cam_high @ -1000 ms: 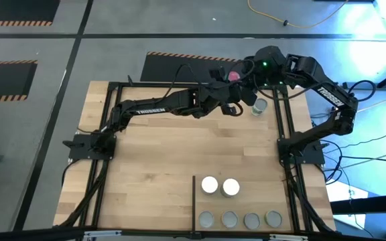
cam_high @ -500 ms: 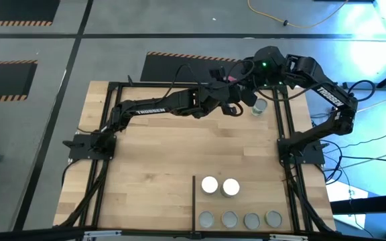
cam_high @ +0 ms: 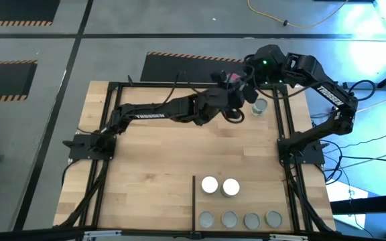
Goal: Pick and place cans onto a shelf
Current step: Put the canned chicken soup on the shelf
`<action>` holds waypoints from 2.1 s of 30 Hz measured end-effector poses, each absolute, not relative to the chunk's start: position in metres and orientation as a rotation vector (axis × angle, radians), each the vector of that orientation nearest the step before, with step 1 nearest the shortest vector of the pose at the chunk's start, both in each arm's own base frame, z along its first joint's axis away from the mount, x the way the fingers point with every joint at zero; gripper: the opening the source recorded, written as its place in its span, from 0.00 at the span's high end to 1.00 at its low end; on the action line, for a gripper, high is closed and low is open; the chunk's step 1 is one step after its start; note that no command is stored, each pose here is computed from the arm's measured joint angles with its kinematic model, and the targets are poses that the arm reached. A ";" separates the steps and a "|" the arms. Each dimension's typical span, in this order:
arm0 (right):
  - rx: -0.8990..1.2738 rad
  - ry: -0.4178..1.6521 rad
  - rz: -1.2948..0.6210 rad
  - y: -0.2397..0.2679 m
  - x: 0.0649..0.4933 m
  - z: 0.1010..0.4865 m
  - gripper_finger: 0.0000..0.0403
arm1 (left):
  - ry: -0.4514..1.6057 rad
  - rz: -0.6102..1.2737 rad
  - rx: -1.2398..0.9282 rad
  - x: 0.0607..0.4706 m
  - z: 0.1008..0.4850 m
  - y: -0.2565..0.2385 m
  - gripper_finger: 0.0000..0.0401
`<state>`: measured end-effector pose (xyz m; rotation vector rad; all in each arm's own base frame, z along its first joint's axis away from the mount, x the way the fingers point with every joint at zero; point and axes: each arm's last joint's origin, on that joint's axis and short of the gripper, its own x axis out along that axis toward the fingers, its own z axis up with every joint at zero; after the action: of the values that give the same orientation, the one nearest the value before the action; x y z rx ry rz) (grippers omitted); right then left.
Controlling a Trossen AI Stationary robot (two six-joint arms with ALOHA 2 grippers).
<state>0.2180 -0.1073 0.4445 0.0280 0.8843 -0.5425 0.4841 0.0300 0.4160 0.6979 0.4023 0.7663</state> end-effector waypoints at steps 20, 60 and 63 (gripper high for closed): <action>-0.008 0.922 -0.480 -0.065 0.146 0.482 0.98 | 0.442 0.840 0.579 0.416 0.461 -0.041 0.98; 0.430 1.238 0.045 0.046 0.127 0.346 0.98 | 0.740 0.333 0.120 0.303 0.483 -0.035 1.00; 0.413 1.266 0.100 0.062 0.137 0.342 0.98 | 0.758 0.332 0.115 0.303 0.481 -0.032 0.99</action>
<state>0.1371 0.0616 0.3421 0.4129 1.2659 0.0997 0.3029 -0.0317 0.4815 0.1149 0.7576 0.3323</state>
